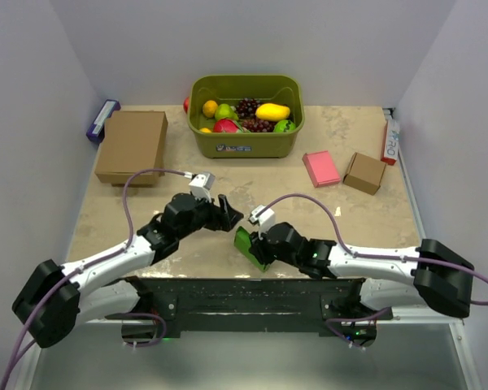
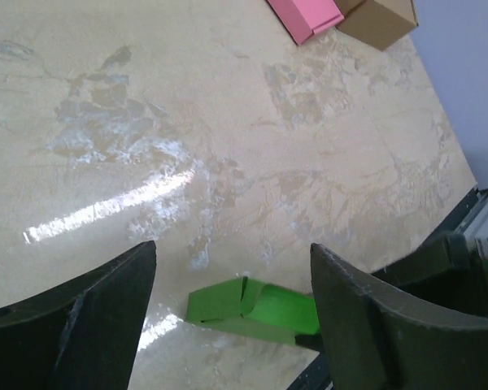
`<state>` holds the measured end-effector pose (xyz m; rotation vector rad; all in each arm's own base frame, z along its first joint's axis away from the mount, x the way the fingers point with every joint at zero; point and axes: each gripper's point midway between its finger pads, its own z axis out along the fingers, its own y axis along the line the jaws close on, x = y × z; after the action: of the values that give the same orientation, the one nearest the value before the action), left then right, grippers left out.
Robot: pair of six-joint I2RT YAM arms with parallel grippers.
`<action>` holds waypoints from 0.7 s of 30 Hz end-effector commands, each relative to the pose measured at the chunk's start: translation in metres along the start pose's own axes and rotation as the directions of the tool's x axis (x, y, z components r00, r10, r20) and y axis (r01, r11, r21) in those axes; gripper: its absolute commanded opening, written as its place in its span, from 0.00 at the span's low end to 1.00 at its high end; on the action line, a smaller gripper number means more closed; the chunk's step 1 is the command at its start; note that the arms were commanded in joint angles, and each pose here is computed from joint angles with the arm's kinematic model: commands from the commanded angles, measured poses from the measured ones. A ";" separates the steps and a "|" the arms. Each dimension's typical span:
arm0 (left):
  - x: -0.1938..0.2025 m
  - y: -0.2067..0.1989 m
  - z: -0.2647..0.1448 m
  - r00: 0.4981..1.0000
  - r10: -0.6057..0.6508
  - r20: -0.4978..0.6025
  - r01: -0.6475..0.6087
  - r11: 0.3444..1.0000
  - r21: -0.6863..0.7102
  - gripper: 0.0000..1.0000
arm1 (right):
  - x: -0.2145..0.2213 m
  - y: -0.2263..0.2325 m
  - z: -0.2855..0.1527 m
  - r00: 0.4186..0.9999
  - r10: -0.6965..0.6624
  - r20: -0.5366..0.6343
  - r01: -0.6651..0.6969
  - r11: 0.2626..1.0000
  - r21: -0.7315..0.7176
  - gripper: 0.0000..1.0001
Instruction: Fold the paper box
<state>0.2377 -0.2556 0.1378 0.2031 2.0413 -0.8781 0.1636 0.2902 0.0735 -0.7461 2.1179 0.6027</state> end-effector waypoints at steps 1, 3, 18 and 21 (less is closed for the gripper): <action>-0.030 -0.010 0.014 0.996 -0.065 0.053 0.059 0.992 0.111 0.85 | -0.023 -0.011 0.013 0.993 -0.093 0.068 0.084 0.989 0.125 0.24; -0.026 -0.008 0.018 0.997 -0.069 0.040 0.063 0.990 0.130 0.86 | -0.023 -0.011 0.018 0.992 -0.104 0.069 0.094 0.986 0.139 0.24; 0.028 0.016 0.017 0.989 -0.138 -0.048 0.143 0.983 0.115 0.87 | -0.016 -0.010 0.027 0.993 -0.109 0.045 0.102 0.985 0.138 0.24; 0.033 0.023 0.017 0.988 -0.146 -0.042 0.149 0.984 0.095 0.86 | -0.015 -0.009 0.028 0.993 -0.109 0.041 0.103 0.986 0.131 0.24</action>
<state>0.2356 -0.2556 0.0892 0.1382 2.1177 -1.0481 0.1890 0.3093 0.0735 -0.7463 2.0269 0.4639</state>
